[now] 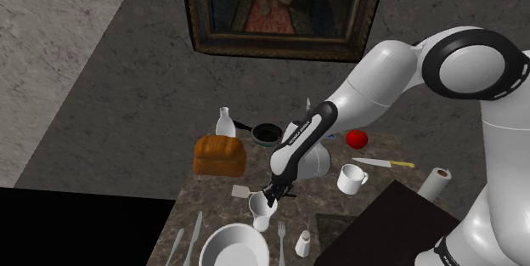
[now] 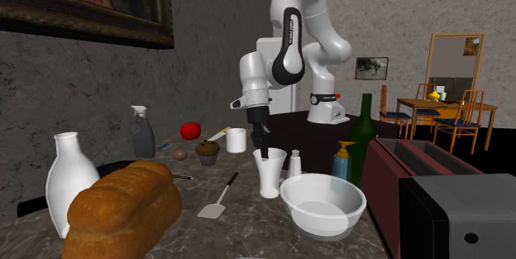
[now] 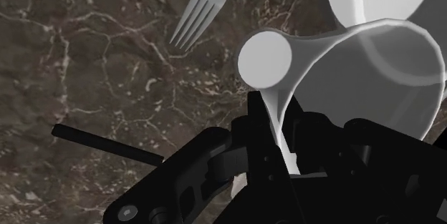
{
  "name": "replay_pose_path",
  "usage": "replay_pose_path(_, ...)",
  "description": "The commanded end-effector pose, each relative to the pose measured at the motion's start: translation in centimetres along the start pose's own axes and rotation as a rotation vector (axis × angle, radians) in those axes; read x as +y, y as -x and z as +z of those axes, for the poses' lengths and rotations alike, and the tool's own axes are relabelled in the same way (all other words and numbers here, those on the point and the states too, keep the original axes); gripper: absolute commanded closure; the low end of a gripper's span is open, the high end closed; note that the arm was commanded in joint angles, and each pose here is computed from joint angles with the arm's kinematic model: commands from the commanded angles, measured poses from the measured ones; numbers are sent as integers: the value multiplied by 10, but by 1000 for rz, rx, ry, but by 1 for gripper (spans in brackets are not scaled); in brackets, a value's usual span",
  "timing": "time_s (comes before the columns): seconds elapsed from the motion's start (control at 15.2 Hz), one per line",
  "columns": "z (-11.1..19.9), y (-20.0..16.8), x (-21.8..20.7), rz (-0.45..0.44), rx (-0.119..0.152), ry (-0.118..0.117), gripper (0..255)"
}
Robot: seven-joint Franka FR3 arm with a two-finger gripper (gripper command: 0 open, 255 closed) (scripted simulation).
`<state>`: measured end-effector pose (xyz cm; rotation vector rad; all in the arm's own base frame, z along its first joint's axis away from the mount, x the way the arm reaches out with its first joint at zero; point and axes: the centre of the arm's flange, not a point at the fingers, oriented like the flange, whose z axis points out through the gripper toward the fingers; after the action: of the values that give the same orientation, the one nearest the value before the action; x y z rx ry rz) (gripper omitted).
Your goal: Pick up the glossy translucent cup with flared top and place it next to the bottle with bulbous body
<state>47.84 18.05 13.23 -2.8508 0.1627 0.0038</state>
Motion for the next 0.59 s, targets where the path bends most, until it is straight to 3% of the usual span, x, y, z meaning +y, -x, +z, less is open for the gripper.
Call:
replay_pose_path(0.0, -10, 0, -2, 0, 0, 0, 255)
replay_pose_path(0.53, -50, 1, -14, 0, 0, 0, 255)
